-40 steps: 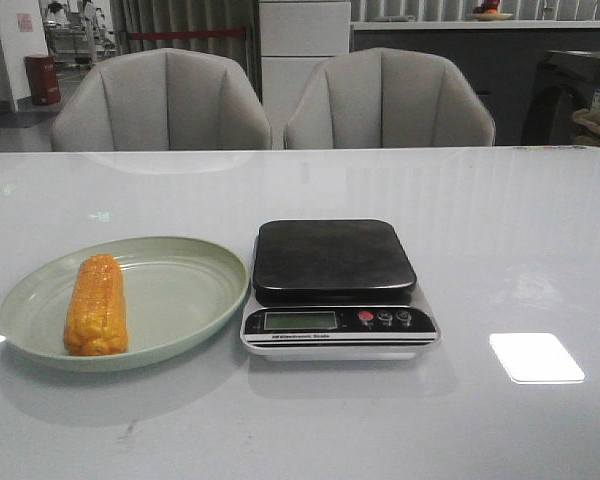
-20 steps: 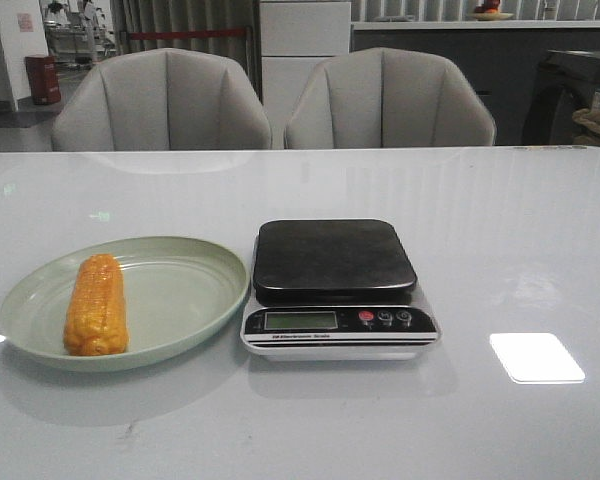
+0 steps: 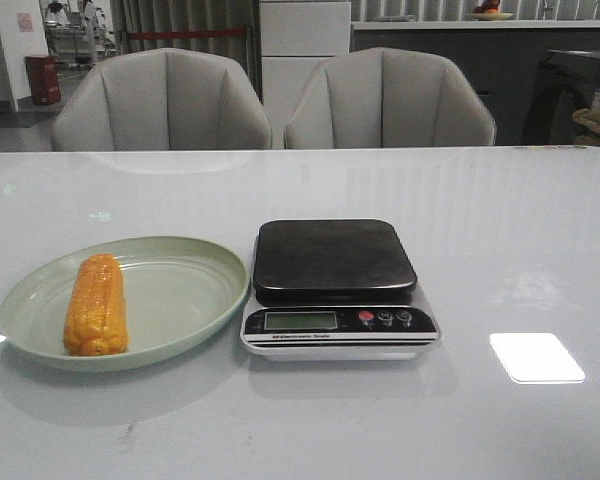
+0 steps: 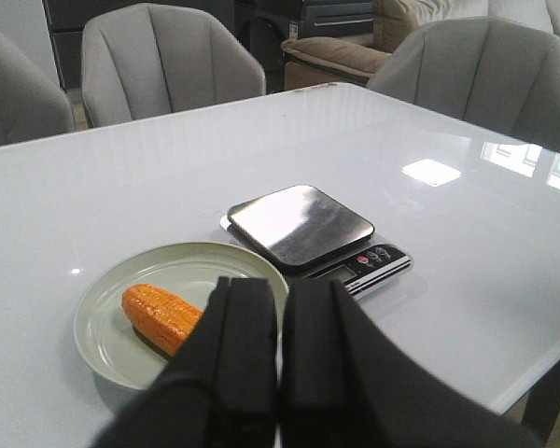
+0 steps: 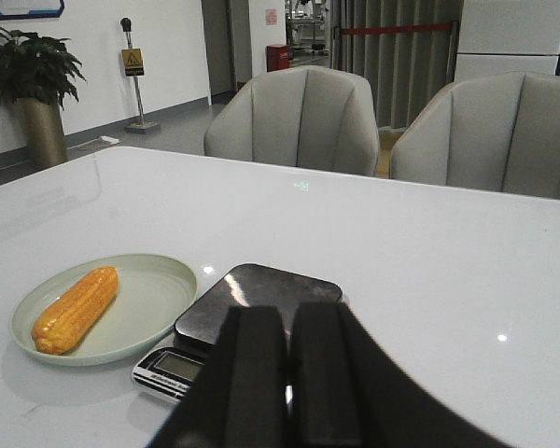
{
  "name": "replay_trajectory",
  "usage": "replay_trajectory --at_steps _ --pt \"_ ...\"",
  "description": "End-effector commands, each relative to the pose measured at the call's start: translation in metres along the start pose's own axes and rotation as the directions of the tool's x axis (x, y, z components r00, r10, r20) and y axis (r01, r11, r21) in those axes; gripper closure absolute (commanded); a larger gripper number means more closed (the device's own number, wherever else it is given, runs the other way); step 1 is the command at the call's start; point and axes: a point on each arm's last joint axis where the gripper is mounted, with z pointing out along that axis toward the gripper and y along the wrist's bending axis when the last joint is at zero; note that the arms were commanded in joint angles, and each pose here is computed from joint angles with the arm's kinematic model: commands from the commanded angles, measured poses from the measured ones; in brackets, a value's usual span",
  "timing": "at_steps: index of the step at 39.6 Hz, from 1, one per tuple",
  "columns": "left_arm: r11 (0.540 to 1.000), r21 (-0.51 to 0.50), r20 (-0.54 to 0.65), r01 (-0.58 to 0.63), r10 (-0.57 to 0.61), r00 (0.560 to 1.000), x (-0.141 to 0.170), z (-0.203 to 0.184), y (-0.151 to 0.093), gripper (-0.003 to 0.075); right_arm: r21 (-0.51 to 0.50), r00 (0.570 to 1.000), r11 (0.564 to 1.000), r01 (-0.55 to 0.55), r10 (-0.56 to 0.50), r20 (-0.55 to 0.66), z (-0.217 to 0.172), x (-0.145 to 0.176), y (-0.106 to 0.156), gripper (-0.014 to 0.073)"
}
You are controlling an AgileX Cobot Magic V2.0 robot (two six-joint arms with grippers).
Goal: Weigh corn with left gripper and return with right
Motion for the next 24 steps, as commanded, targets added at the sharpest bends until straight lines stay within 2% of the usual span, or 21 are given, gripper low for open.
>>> replay_trajectory --at_steps 1,10,17,24 --pt "1.000 0.004 0.104 0.000 0.000 0.995 -0.014 -0.004 -0.001 0.0606 0.006 0.996 1.000 0.023 -0.023 0.088 -0.001 -0.014 0.000 0.0418" --pt "1.000 -0.017 0.093 -0.011 0.012 0.996 -0.010 -0.001 0.000 0.0606 0.006 0.996 1.000 0.023 -0.023 0.088 -0.001 -0.014 0.000 0.0418" --pt "0.982 -0.185 0.166 -0.037 0.069 0.984 0.005 0.014 0.007 0.0606 0.006 0.996 1.000 0.023 -0.023 0.087 -0.001 -0.014 0.000 0.0418" --pt "0.931 -0.366 0.247 -0.015 0.113 0.962 0.029 0.028 0.018 0.0607 0.006 0.996 1.000 0.023 -0.023 0.087 -0.001 -0.014 0.000 0.0418"
